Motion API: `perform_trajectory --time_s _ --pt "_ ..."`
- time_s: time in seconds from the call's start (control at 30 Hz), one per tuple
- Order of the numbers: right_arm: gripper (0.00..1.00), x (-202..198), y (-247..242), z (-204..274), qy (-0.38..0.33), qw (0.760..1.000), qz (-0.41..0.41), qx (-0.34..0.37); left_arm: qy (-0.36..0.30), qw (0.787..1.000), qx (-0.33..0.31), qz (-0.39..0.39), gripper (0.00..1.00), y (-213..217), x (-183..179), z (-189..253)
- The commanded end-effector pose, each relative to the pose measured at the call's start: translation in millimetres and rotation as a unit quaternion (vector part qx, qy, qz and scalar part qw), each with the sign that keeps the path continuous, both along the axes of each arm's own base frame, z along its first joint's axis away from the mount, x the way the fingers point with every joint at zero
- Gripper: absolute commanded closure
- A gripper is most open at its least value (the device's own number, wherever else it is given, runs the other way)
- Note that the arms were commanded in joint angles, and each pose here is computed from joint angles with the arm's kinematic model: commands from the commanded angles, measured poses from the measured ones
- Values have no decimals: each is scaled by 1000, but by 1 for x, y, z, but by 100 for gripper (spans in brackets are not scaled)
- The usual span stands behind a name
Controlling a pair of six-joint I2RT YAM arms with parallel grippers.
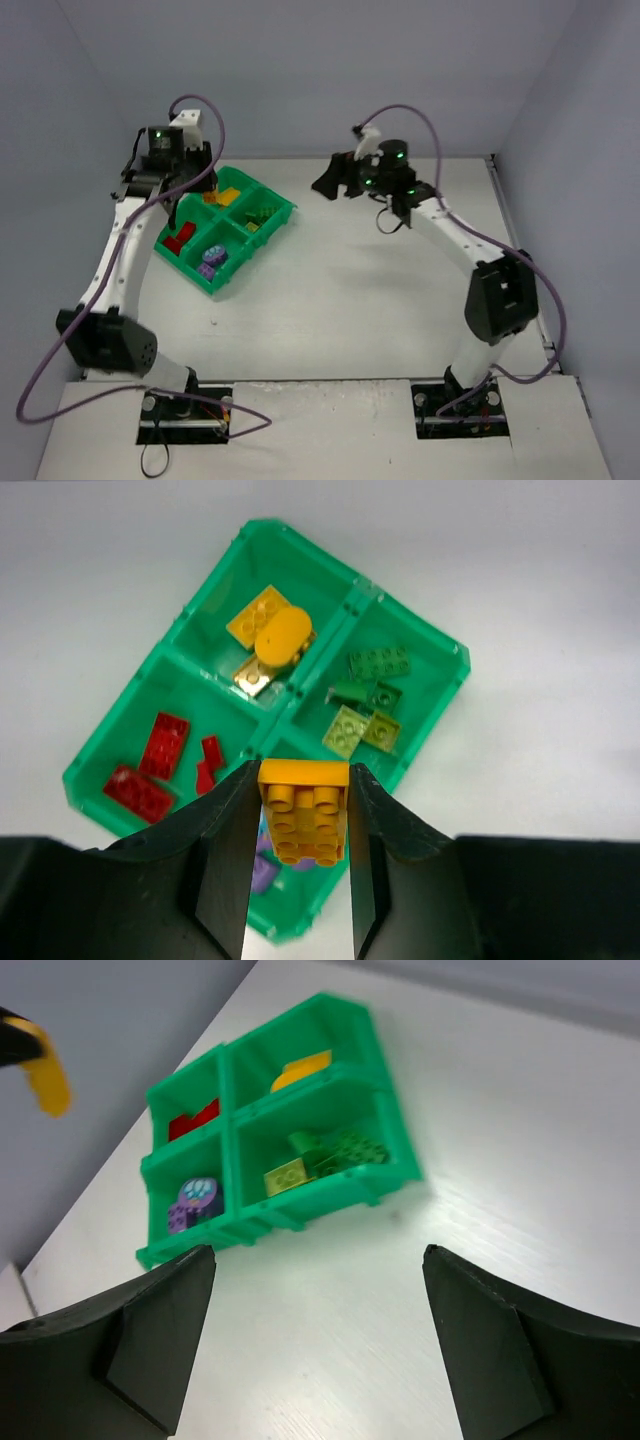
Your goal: Sort the legos into containers by color
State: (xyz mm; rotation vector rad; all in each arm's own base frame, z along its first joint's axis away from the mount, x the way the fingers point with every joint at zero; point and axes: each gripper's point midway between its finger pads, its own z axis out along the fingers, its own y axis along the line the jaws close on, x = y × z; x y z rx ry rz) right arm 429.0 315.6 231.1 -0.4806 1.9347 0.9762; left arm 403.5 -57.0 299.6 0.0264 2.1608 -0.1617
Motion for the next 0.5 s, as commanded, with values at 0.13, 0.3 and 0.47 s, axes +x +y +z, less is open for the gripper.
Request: perform_trajectory --time_s 0.13,0.3,0.47 --pt "16 -45 -95 59 -52 996 -79 -3 -70 997 20 3 100 -4 108 3" --pt "14 -61 -150 61 -49 991 -124 -2 -70 997 36 15 100 0 157 -16" --pt "12 -80 -177 56 -41 989 -143 -17 -52 997 48 24 82 10 181 -40"
